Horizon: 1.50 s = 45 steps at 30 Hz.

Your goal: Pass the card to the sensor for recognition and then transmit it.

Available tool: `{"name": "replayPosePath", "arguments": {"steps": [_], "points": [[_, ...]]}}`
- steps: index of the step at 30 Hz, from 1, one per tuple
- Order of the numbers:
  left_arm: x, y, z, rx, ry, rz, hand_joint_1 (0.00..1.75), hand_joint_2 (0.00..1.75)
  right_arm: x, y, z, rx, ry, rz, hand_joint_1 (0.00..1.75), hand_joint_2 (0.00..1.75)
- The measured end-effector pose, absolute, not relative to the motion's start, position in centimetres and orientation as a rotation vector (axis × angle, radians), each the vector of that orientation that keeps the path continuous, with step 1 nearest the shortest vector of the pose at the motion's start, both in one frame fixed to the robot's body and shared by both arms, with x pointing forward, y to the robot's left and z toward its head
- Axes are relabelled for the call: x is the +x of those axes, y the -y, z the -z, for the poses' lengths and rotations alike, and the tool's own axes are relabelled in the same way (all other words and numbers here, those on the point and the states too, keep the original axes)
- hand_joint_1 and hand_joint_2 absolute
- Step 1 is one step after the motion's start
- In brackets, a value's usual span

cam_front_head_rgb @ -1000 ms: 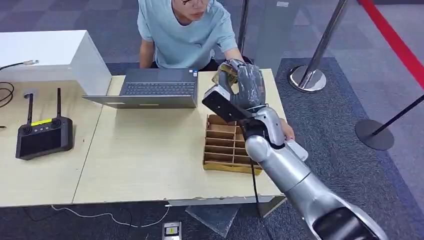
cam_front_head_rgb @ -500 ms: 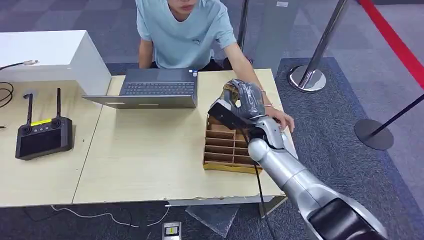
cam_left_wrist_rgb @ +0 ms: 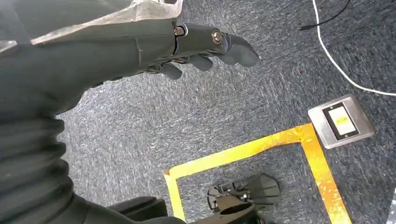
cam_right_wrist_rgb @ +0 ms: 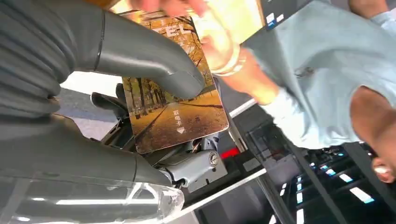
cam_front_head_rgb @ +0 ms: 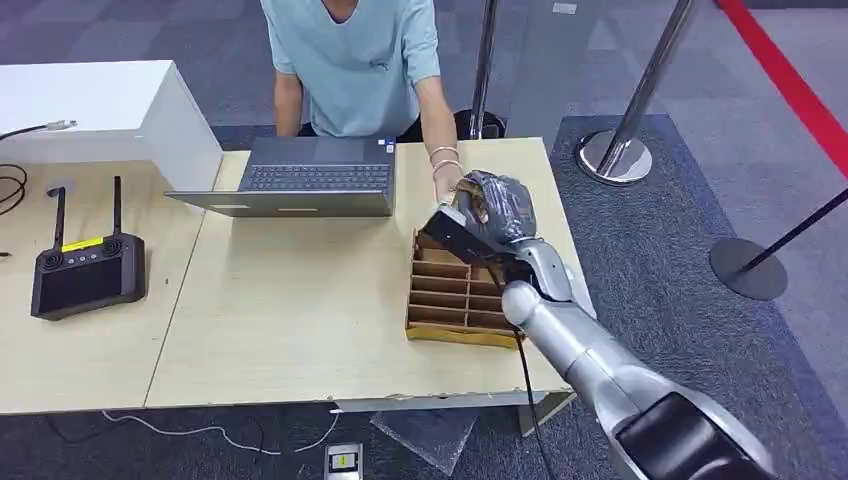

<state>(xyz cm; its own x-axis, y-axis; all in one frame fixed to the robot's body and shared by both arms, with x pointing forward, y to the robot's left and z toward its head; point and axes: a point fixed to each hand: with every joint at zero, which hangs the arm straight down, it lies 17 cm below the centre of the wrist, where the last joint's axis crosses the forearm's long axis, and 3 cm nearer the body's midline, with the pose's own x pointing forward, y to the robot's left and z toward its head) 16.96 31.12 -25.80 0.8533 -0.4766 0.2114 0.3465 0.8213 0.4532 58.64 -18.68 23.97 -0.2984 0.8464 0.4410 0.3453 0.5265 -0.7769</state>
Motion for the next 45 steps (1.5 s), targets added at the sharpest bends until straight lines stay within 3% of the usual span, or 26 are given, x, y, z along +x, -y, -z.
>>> {"name": "replayPosePath", "arguments": {"steps": [21, 22, 23, 45], "points": [[16.4, -32.4, 25.9, 0.439, 0.312, 0.440, 0.00, 1.75, 59.6, 21.2, -24.9, -1.037, 1.854, -0.664, 1.75, 1.75], [16.4, -32.5, 25.9, 0.440, 0.311, 0.438, 0.00, 1.75, 59.6, 21.3, -25.0, -1.038, 1.853, -0.658, 1.03, 1.75], [16.3, -32.6, 25.8, 0.446, 0.313, 0.429, 0.00, 1.75, 59.8, 21.9, -25.2, -1.043, 1.848, -0.641, 0.00, 1.75], [15.4, -32.6, 26.1, 0.445, 0.303, 0.401, 0.00, 1.75, 59.6, 22.2, -23.2, -1.088, 1.800, -0.715, 0.00, 1.75]]}}
